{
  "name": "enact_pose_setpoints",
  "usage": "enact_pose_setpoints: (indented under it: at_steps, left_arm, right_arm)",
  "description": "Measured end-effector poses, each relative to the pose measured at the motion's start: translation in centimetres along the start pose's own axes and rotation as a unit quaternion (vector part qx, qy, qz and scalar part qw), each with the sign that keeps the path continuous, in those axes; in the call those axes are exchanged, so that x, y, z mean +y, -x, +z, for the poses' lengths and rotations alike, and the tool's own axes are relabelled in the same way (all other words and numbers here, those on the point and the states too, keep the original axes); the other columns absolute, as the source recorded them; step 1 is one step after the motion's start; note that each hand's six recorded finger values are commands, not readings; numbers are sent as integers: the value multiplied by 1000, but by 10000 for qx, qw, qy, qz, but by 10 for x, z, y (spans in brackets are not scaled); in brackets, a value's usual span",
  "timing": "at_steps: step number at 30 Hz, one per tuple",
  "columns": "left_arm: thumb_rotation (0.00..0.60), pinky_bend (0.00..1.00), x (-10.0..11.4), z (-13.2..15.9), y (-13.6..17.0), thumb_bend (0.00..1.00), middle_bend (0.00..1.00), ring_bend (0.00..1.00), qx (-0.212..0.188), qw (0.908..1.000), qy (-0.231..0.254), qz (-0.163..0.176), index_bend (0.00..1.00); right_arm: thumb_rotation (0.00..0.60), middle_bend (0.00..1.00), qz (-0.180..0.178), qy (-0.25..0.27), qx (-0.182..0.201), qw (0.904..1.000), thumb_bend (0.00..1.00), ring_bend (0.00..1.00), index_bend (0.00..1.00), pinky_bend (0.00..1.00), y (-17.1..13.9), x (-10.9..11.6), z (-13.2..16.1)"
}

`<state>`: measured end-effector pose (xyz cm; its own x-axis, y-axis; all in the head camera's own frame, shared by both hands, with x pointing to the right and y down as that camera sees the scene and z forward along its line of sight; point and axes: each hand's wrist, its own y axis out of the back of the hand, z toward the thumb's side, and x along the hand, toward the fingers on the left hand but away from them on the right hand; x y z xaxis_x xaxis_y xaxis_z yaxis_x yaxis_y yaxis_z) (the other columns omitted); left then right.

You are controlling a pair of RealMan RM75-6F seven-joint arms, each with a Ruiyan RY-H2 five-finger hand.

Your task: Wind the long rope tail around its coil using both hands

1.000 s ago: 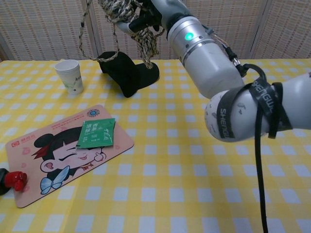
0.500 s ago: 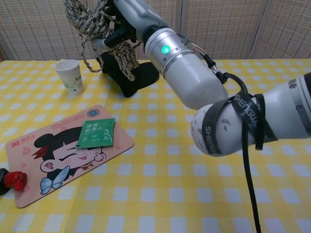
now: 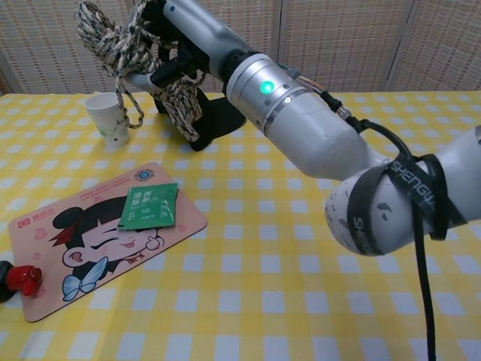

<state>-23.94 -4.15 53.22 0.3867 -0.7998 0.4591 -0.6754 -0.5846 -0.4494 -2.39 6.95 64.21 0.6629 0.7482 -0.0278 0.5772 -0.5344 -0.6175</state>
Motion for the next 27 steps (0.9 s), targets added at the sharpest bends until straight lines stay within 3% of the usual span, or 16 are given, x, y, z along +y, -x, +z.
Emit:
enact_pose_setpoints:
  at_steps: [11,27]
  left_arm:
    - [600,1000,24,-50,-5,447,1000,1000,756,9963,-95,391,736]
    - [600,1000,38,-127,17,446,1000,1000,1709,9811,-739,519,734]
  right_arm:
    - [600,689,13,581,379,9976,998,595,867,764,-20,11,0]
    - [600,697,-602,1013,302,9926,996,606,868,764,-44,60,-21]
